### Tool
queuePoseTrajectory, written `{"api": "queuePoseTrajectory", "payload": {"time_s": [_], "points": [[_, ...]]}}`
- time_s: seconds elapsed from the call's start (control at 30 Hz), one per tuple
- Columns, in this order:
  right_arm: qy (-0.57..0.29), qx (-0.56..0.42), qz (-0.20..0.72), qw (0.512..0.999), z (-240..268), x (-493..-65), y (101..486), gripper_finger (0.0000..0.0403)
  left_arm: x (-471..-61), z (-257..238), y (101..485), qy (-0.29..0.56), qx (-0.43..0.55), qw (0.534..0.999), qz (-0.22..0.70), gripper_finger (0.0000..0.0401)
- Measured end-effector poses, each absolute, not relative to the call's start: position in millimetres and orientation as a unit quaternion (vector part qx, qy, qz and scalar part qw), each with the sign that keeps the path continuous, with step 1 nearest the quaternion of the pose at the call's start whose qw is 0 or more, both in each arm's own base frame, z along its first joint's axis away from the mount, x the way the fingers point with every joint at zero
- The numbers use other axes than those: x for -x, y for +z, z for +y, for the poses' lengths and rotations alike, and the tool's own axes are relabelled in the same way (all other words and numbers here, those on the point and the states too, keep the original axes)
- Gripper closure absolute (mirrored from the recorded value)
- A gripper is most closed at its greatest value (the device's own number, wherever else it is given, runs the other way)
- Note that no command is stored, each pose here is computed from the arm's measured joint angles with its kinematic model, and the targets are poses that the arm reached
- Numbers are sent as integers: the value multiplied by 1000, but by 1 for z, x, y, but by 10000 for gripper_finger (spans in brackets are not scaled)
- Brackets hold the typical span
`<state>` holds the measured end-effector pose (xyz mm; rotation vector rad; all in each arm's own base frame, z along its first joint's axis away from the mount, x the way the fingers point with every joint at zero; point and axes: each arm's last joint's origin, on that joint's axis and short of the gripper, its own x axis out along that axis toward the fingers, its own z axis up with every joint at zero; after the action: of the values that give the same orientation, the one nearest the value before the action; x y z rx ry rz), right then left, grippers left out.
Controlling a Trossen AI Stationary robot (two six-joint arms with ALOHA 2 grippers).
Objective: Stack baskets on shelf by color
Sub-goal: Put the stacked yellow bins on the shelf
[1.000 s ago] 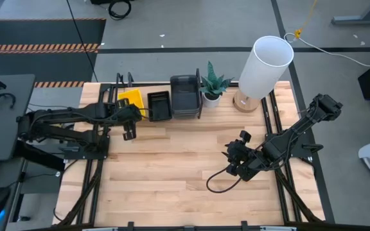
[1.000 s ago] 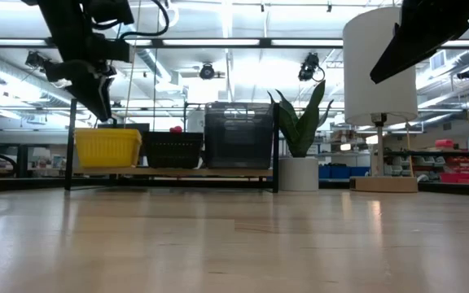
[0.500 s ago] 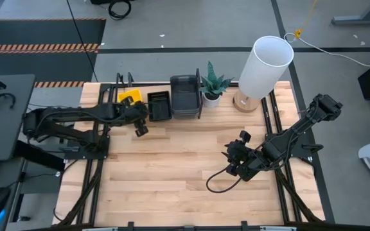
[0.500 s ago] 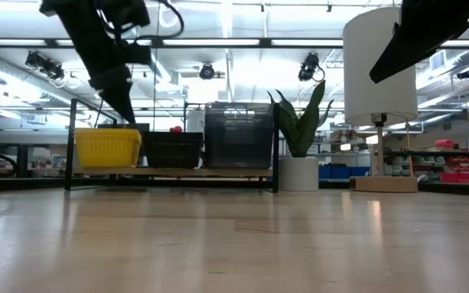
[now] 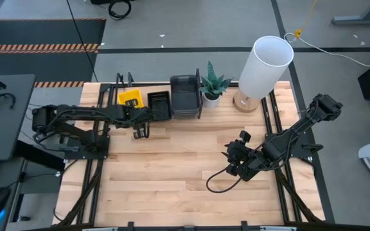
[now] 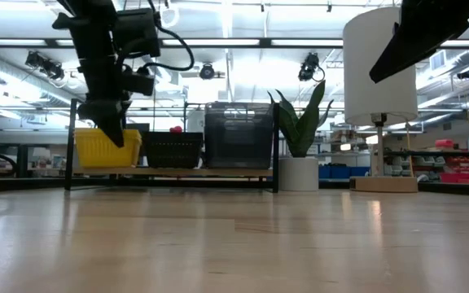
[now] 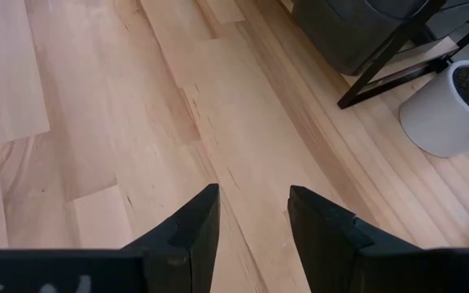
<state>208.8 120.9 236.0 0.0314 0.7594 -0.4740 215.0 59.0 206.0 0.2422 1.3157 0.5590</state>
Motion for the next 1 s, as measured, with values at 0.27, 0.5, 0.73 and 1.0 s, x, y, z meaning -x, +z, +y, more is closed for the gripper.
{"api": "queuePoseTrajectory", "payload": {"time_s": [0.27,0.5,0.73,1.0], "points": [[-228,-15,367,902,121,-209,236,250,-212,58,205,248,-115,738,617,324],[-228,-13,367,902,121,-209,236,250,-208,57,204,240,-117,727,632,355],[-227,-14,366,902,121,-209,236,250,-207,57,204,234,-122,722,640,360],[-227,-14,366,902,121,-209,236,250,-207,52,205,242,-151,712,641,299]]}}
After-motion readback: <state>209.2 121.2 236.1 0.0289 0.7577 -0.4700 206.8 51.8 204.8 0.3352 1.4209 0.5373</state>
